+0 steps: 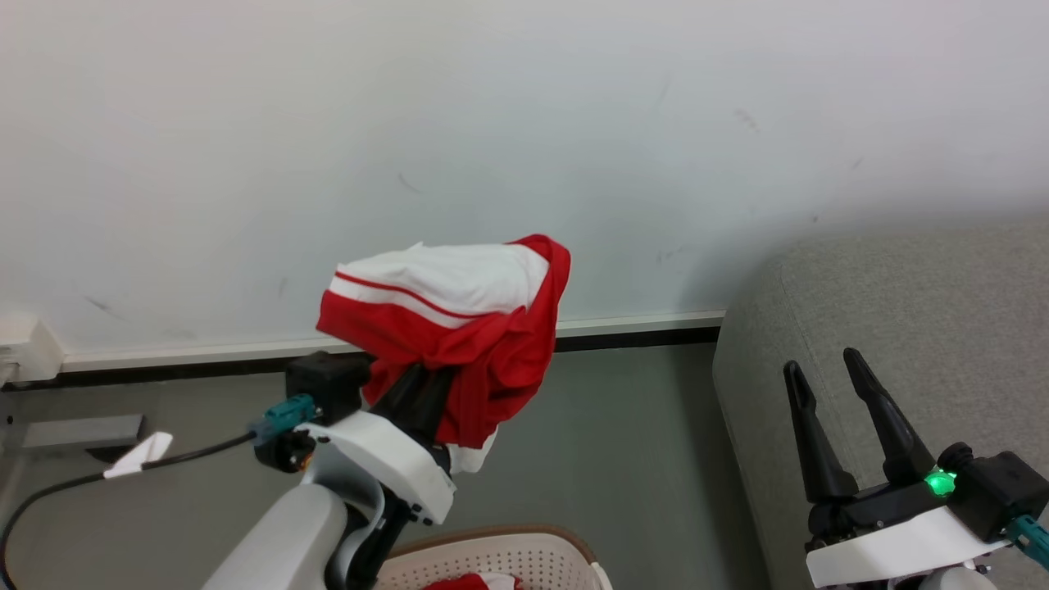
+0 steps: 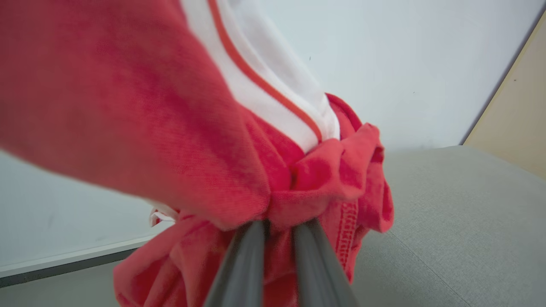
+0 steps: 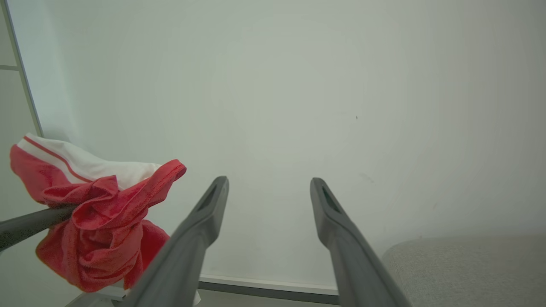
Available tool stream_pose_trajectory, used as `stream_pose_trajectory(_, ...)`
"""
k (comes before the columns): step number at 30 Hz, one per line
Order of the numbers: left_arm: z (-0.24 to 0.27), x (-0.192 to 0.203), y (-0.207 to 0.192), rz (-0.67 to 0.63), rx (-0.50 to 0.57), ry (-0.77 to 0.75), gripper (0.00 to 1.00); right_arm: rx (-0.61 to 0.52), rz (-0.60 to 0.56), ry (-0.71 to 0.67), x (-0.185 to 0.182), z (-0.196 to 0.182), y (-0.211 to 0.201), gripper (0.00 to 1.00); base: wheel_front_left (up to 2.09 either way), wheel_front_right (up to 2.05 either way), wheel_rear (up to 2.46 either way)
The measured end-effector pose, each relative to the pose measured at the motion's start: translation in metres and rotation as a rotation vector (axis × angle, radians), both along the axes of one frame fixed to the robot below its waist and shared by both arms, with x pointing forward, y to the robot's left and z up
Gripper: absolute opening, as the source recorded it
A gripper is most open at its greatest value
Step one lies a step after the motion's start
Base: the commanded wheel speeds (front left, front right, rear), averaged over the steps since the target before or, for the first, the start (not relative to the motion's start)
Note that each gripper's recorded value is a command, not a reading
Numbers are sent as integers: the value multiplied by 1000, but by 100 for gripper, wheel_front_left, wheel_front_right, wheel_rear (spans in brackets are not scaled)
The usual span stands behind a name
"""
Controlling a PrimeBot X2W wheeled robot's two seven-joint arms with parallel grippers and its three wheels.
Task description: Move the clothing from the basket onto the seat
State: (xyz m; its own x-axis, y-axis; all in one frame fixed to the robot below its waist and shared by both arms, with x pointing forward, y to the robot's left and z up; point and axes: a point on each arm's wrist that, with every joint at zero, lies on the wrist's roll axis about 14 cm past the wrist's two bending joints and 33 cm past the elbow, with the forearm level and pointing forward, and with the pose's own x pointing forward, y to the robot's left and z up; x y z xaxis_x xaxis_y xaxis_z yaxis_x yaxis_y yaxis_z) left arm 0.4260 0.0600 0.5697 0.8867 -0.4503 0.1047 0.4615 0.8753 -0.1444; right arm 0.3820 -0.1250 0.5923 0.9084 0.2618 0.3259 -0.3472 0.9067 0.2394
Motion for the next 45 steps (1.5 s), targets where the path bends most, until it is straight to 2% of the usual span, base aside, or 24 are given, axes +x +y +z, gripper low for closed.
stream_pose_trajectory(6,37,-1,-7,-17,-17,-66,0,15,31,15,-3,-4,12,100,0,0,0)
stream_pose_trajectory(14,41,-6,-13,-35,-27,-62,0,13,73,25,-7,-8,23,100,0,0,0)
stream_pose_trajectory(29,41,-21,-23,-68,-60,-44,0,-36,401,93,-28,-25,114,100,0,0,0)
stream_pose_trajectory(36,40,-35,-33,-107,-83,-35,0,-85,500,159,-23,-42,145,100,0,0,0)
stream_pose_trajectory(45,31,-57,-44,-156,-84,-4,0,-109,572,245,-13,-60,167,100,0,0,0)
